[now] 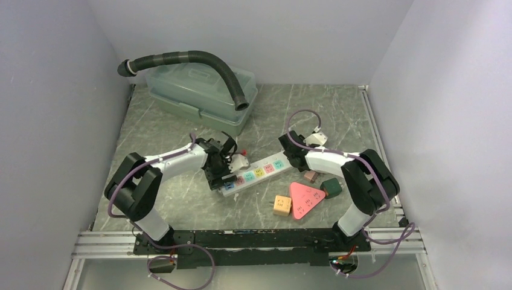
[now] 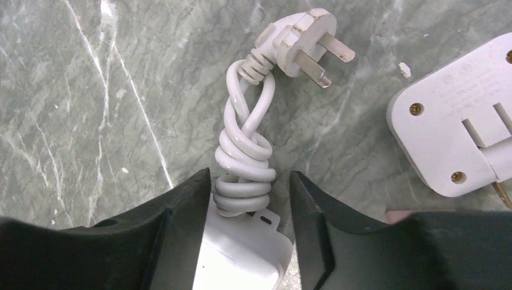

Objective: Insert the plug
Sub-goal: Adjust the socket at the center of the board.

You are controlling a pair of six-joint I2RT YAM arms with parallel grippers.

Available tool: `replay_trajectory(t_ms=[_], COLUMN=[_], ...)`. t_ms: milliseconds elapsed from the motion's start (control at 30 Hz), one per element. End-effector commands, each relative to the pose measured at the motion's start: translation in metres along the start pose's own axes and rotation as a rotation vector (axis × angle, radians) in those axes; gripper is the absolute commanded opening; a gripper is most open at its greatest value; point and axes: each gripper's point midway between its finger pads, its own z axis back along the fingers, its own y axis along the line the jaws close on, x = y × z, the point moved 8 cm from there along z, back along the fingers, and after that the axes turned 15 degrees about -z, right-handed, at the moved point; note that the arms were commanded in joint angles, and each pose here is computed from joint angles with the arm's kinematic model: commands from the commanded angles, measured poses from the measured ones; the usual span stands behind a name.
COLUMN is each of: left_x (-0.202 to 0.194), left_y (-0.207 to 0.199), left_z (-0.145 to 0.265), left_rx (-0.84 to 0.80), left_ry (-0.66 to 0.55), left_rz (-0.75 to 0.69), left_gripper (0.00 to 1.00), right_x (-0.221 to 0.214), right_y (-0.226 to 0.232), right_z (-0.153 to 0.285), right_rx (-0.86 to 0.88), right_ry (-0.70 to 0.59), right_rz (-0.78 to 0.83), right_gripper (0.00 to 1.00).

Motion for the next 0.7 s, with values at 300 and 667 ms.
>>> replay_trajectory(t_ms=[300, 667], left_x=[0.030, 0.029], left_y=[0.049, 0.020], left_z=[0.034, 0.081], left_rx=[0.235, 0.062], left_ry=[-0.169, -0.299], left_rz=[0.044, 0.055], left_gripper=[0.83, 0.96], right_x=[0.013, 0.019], right_y=[-0.005, -0.023], right_z=[0.050, 0.112], right_rx=[0.042, 0.178], right_ry=[0.077, 0.218], right_rz=[0.129, 0.345], right_gripper=[0.88, 1.00])
